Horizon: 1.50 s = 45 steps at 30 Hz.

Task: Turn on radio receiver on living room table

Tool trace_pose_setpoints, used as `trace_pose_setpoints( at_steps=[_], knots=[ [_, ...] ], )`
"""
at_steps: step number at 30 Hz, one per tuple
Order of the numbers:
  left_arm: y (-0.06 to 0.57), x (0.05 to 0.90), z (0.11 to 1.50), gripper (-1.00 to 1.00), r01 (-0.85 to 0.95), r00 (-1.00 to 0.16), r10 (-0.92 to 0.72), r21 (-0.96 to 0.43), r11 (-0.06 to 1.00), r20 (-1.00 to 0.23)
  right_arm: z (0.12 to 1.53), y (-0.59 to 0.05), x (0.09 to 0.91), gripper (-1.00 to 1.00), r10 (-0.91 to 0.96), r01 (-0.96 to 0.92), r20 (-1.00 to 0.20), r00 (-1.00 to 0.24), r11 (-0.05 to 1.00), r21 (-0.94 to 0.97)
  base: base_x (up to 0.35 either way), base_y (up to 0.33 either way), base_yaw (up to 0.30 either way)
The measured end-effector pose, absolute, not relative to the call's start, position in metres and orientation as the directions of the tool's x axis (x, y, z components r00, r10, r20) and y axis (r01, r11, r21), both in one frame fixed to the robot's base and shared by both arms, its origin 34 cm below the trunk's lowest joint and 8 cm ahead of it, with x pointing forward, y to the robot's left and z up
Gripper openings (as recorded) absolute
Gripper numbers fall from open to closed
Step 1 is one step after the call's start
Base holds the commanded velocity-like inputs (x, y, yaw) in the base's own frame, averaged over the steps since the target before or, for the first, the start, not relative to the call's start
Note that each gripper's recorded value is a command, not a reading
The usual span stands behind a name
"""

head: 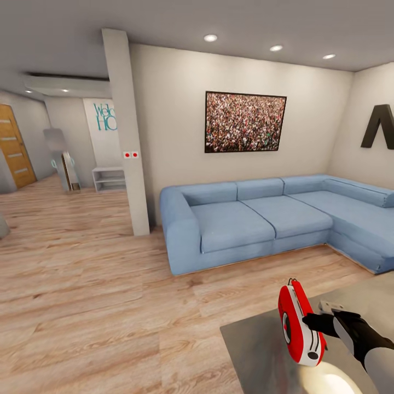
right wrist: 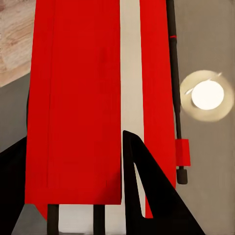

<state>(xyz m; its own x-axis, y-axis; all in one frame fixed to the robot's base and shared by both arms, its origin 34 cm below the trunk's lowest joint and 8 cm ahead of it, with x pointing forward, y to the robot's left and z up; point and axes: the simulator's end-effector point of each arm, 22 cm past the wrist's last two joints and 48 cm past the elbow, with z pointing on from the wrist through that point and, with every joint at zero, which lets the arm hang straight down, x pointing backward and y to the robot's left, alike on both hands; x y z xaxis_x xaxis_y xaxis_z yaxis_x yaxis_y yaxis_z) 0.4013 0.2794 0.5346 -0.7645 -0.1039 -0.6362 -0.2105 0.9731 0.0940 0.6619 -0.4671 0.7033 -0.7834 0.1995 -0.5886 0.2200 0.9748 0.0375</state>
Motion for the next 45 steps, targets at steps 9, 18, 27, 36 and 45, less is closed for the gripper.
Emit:
trace_pose_setpoints(
  at_steps=[9,18,27,36,45],
  knots=[
    [0.279,0.401,0.549,1.00,-0.210,-0.766,-0.104,0.094,0.973,-0.634,0.719,-0.467,0.664,-1.00,0.198,0.218,-0.594,-0.779,0.975,0.038,0.000,0.000,0.000],
    [0.278,0.400,0.551,1.00,-0.211,-0.766,-0.105,0.093,0.973,-0.634,0.722,-0.467,0.664,-1.00,0.196,0.217,-0.596,-0.778,0.976,0.037,0.000,0.000,0.000],
    [0.277,0.412,0.560,1.00,-0.214,-0.746,-0.107,0.085,0.973,-0.657,0.728,-0.394,0.672,-1.00,0.079,-0.050,-0.605,-0.792,0.980,0.193,0.000,0.000,0.000],
    [0.266,0.462,0.599,-1.00,-0.185,-0.656,-0.108,0.021,0.982,-0.747,0.743,-0.330,0.664,-1.00,-0.041,-0.304,-0.634,-0.773,0.900,0.312,0.000,0.000,0.000],
    [0.270,0.478,0.615,-1.00,-0.262,-0.603,-0.213,-0.062,0.963,-0.769,0.751,-0.323,0.666,-1.00,-0.080,-0.363,-0.659,-0.748,0.881,0.305,0.000,0.000,0.000]
  ],
)
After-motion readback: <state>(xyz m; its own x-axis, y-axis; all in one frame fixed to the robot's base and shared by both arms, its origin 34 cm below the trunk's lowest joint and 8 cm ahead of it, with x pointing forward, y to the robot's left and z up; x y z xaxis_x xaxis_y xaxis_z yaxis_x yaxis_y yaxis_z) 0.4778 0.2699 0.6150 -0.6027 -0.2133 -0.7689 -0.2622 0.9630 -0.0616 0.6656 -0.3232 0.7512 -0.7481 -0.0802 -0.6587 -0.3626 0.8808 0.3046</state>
